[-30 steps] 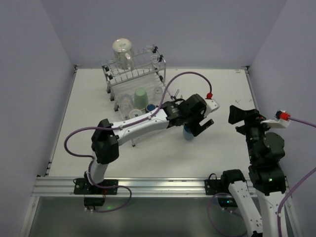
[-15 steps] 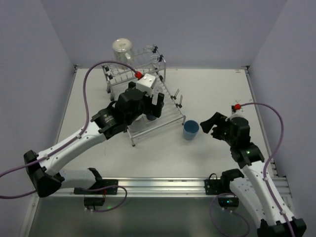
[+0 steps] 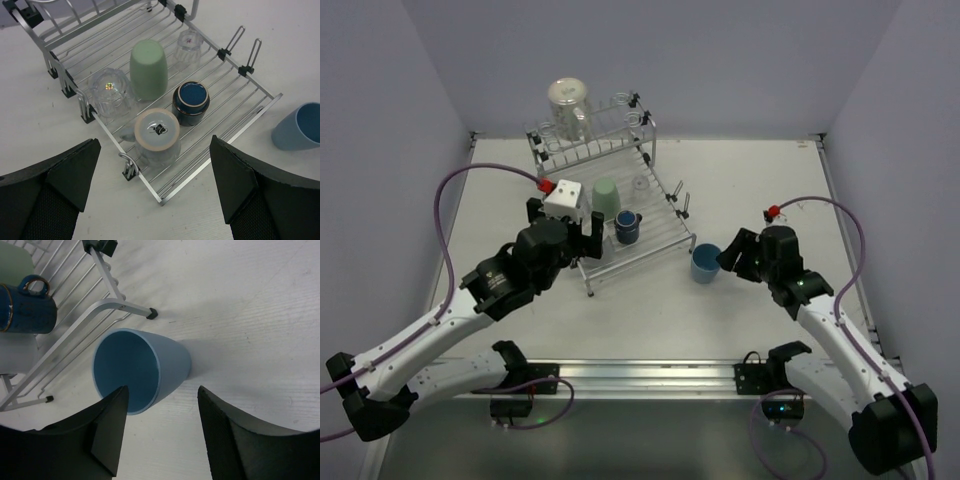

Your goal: Unload the cups from the dish rack

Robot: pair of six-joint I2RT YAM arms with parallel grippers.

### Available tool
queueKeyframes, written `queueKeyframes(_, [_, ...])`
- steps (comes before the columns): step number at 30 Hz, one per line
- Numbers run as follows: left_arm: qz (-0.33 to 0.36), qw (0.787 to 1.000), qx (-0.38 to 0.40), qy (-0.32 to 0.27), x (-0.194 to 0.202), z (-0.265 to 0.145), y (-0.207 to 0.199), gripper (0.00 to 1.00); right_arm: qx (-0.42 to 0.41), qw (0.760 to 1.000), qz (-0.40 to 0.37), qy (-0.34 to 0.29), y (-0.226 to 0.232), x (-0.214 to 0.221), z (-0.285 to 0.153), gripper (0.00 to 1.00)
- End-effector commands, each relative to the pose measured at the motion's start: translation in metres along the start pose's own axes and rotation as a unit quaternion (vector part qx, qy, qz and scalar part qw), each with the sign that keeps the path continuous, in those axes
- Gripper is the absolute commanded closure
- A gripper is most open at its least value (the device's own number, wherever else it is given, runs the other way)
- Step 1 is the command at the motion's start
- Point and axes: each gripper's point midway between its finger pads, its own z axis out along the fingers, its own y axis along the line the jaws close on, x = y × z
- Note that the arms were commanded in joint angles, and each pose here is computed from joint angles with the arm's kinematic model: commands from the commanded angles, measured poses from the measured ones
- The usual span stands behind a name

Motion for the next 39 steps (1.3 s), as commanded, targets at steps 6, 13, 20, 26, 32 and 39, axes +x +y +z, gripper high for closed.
queueKeyframes(6, [0.028,1.0,-0.01,0.0,0.008,0.003,0.007,0.0,-0.004,1.0,-0.022,-0.02,0.019,-0.032,0.013,0.51])
queueKeyframes(13, [0.034,0.999,-0.007,-0.01,0.003,0.0,0.008,0.0,0.016,0.999,-0.039,0.015,0.016,-0.02,0.028,0.63])
queueKeyframes(20, [0.034,0.999,0.012,-0.023,-0.013,-0.008,0.004,0.0,0.049,0.997,-0.055,0.024,0.007,-0.019,0.037,0.81])
queueKeyframes(26, [0.03,0.999,0.005,-0.035,-0.014,-0.012,0.01,0.0,0.083,0.994,-0.073,-0.024,0.005,-0.05,0.017,1.0])
queueKeyframes(32, [0.025,0.999,0.006,-0.041,-0.011,-0.011,0.01,0.0,0.107,0.986,-0.085,-0.097,0.016,-0.118,-0.001,1.0])
queueKeyframes(39, [0.024,0.999,-0.006,-0.03,0.0,-0.009,0.015,0.0,0.147,0.979,-0.099,-0.101,0.031,-0.192,0.053,1.0])
